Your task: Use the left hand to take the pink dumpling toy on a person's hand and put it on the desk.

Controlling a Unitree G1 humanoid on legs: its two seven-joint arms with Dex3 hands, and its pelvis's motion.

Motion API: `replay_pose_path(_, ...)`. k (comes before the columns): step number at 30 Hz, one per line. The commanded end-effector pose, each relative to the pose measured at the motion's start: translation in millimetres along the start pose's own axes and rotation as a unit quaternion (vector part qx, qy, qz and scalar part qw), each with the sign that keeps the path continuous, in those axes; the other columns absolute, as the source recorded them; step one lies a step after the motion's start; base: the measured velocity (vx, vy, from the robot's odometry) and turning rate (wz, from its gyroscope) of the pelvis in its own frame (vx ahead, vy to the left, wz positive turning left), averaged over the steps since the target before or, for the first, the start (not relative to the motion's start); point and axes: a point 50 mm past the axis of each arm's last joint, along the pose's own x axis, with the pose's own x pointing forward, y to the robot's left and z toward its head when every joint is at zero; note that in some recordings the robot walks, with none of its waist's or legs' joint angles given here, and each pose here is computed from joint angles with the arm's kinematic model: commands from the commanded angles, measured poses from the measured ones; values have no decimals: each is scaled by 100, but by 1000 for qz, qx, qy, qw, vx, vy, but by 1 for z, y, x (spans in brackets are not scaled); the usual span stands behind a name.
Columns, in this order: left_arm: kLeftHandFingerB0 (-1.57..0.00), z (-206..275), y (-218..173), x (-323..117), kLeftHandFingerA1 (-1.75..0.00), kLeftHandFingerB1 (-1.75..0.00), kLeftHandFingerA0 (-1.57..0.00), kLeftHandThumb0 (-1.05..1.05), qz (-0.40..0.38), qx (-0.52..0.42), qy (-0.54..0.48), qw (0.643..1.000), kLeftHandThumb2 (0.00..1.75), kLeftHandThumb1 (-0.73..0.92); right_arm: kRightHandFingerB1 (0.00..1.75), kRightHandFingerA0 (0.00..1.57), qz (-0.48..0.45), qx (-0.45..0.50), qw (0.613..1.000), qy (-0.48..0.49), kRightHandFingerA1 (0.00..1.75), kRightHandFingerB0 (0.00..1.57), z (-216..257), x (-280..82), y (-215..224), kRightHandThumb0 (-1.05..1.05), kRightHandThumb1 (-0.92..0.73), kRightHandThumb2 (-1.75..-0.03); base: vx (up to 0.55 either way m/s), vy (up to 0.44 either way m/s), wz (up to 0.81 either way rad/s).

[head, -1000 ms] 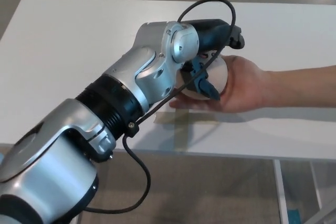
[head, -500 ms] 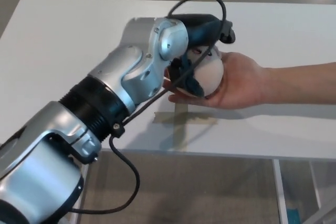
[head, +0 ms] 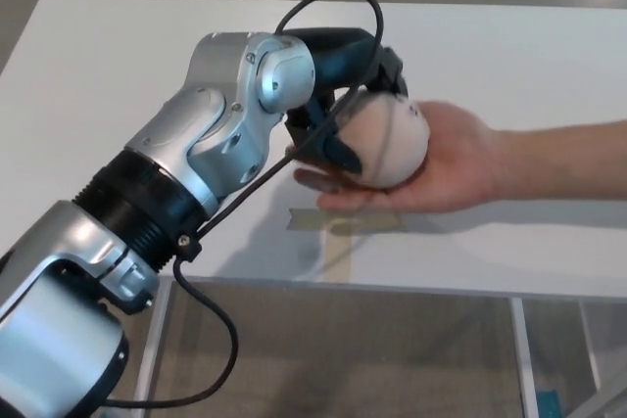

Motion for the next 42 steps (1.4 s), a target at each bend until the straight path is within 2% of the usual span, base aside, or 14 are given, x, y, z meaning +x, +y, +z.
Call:
replay_pose_path(1,-84,-5,-11,1,-117,-53,-80,-17,-4,45,7,999,61,69,42,75,0,1,1000,16,48,56,-8,-1,-1,-37,-60,-57,0,0,0)
replay_pose_path(4,-85,-5,-12,1,-111,-53,-83,-18,1,37,0,999,60,69,42,75,4,-4,1000,16,48,56,-9,-1,-1,-37,-60,-57,0,0,0)
replay_pose_path(6,-89,-5,-10,1,-120,-58,-83,-19,3,29,-3,1000,61,69,42,75,4,-1,1000,13,48,55,-6,-1,0,-37,-60,-57,0,0,0)
replay_pose_path(7,-85,-4,-6,2,-95,-53,-90,-19,4,22,-6,1000,61,70,42,74,5,7,1000,10,48,56,-1,0,0,-38,-60,-57,0,0,0)
replay_pose_path(8,-85,-3,-5,2,-95,-53,-90,-19,3,21,-6,1000,61,70,42,74,5,11,1000,10,48,56,0,0,0,-38,-60,-57,0,0,0)
replay_pose_path(10,-86,-2,-4,2,-98,-54,-89,-19,2,21,-8,1000,60,70,42,74,4,14,1000,10,48,56,0,0,0,-38,-60,-57,0,0,0)
replay_pose_path(11,-89,-2,-5,3,-123,-59,-80,-19,3,19,-10,1000,61,69,42,75,6,5,1000,11,48,57,0,0,0,-38,-60,-57,0,0,0)
replay_pose_path(14,-89,-1,-14,3,-132,-62,-75,-20,-4,14,-17,1000,62,69,42,76,6,6,1000,24,48,57,-11,-1,-1,-37,-59,-57,0,0,0)
replay_pose_path(15,-89,0,-13,4,-119,-61,-87,-21,-3,13,-18,1000,61,69,42,77,5,7,1000,23,49,57,-11,-1,-1,-38,-59,-57,0,0,0)
replay_pose_path(19,-88,0,-10,4,-122,-70,-86,-21,-1,7,-19,1000,61,69,42,76,4,9,1000,20,49,56,-10,-1,0,-37,-59,-57,0,0,0)
replay_pose_path(21,-89,-1,-8,3,-87,-57,-96,-19,3,-8,-22,1000,62,75,42,75,6,5,1000,22,48,55,-12,-1,-1,-37,-59,-57,0,0,0)
replay_pose_path(26,-88,-3,-5,2,-77,-56,-96,-19,10,-19,-23,1000,62,75,42,75,5,8,1000,24,48,56,-14,-2,-2,-37,-60,-57,0,0,0)
replay_pose_path(31,-90,-4,-1,0,-105,-58,-88,-20,31,-17,-28,999,62,75,42,76,5,4,1000,23,48,57,-12,-1,-2,-37,-60,-57,0,0,0)
replay_pose_path(42,-90,-1,-6,0,-114,-59,-86,-21,24,-16,-29,999,63,75,43,77,6,8,1000,29,49,58,-17,-2,-4,-36,-60,-57,0,0,0)
